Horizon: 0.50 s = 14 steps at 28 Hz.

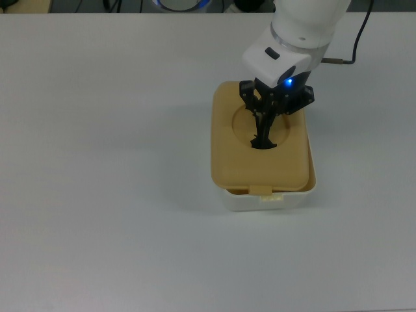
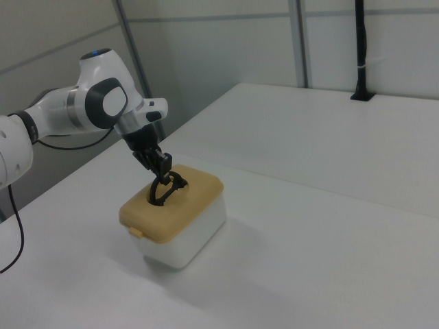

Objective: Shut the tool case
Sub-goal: 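Lower the lid onto the box rim and press it down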

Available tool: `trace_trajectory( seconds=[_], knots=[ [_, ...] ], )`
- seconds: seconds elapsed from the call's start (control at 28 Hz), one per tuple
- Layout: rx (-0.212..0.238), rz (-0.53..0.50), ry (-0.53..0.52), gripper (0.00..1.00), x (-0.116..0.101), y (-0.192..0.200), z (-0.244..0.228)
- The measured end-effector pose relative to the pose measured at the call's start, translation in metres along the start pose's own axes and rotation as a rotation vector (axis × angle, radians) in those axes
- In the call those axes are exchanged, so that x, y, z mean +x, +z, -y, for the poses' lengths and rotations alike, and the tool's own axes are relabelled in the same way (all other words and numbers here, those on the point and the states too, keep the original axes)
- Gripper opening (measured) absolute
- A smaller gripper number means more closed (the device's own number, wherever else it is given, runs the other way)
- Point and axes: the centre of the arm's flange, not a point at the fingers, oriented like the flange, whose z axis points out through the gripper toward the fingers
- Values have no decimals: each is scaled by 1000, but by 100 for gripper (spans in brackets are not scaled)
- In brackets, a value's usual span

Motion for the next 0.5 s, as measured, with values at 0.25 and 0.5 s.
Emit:
trace_trajectory(
  seconds=[0.25,0.5],
  knots=[
    [-21,-7,-12,27,4,15,3],
    [-37,-7,-19,51,6,22,4]
  ],
)
